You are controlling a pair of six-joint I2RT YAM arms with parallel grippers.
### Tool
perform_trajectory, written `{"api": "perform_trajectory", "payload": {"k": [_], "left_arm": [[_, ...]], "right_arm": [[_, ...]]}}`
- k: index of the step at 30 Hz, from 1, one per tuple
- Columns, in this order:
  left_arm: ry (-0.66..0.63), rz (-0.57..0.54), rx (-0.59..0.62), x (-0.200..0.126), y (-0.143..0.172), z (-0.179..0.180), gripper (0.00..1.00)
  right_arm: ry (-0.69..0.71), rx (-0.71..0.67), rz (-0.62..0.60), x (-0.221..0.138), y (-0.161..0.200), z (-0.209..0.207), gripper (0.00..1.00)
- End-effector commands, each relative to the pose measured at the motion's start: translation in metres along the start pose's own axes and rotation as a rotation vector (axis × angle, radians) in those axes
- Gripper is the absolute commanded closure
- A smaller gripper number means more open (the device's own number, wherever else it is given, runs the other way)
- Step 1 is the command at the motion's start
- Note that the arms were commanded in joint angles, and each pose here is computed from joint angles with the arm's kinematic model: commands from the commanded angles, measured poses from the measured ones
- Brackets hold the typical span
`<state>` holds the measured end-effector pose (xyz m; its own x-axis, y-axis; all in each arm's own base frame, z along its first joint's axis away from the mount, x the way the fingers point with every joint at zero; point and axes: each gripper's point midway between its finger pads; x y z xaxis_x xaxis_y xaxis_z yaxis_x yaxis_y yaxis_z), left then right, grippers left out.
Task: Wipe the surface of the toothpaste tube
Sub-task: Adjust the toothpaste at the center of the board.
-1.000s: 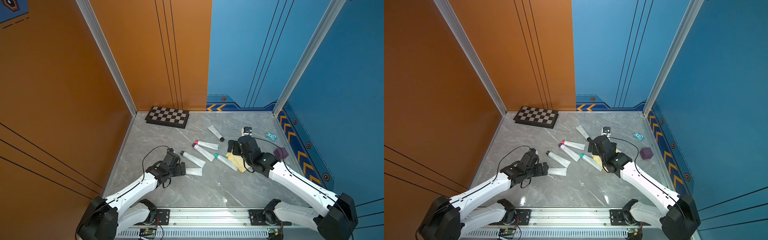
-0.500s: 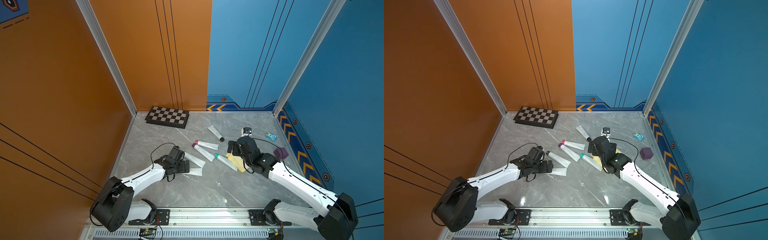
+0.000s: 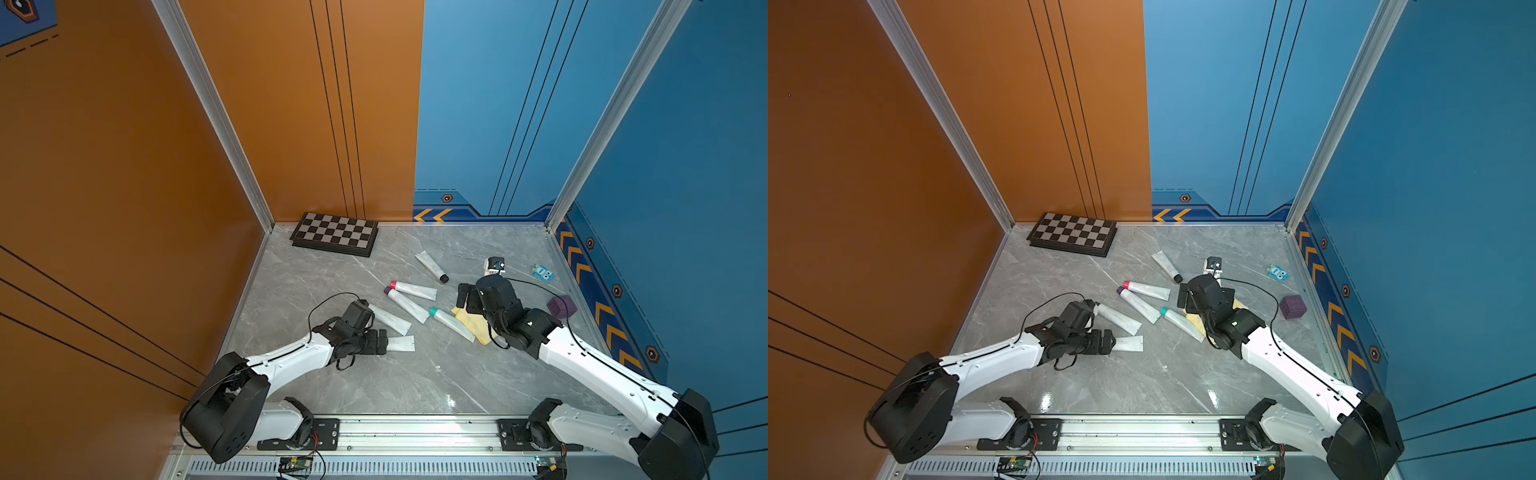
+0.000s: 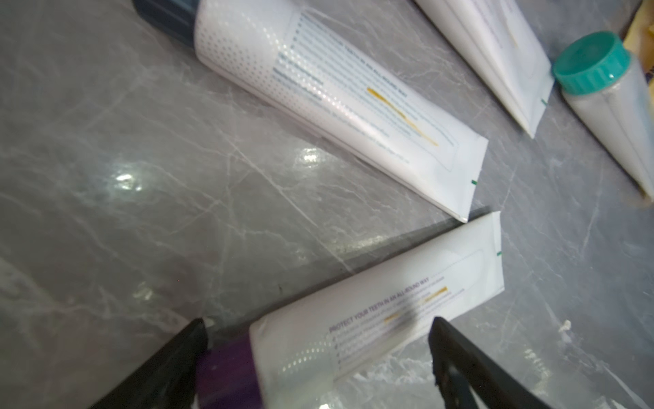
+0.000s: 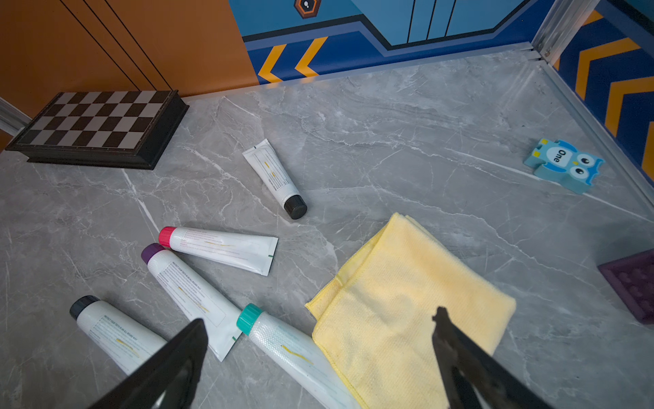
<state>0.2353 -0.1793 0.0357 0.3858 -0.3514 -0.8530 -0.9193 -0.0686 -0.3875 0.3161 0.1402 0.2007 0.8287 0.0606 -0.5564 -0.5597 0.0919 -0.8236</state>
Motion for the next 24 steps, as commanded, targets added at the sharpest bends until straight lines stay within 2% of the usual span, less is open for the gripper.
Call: {"api": "perform_trajectory", "payload": {"k": [1, 13, 19, 24], "left_arm": [[0.017, 0.067, -0.021, -0.001, 0.030, -0.002, 0.01], [0.057, 0.169, 0.104, 0.003, 0.072, -0.033, 0.01], [-0.083, 0.138, 0.229, -0.006, 0.053, -0.027, 0.01], [-0.164, 0.168, 0.363, -0.009, 0.040, -0.029, 0.01]], "right_arm": [[0.032, -0.022, 0.012, -0.003, 0.008, -0.008, 0.00], [0.042, -0.025, 0.013, -0.003, 0.009, -0.010, 0.00], [0.036, -0.020, 0.016, -0.003, 0.010, -0.009, 0.00], [0.033, -0.019, 0.016, -0.004, 0.008, -0.008, 0.00]]}}
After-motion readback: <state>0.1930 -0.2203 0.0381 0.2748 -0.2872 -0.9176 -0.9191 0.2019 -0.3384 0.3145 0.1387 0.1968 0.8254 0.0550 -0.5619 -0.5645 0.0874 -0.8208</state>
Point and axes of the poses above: each gripper's point midway between its finger pads, its own x axis out along the fingers, its own z axis along the line the jaws close on, y = z × x, and after that the axes turned 3 degrees about -x, right-handed
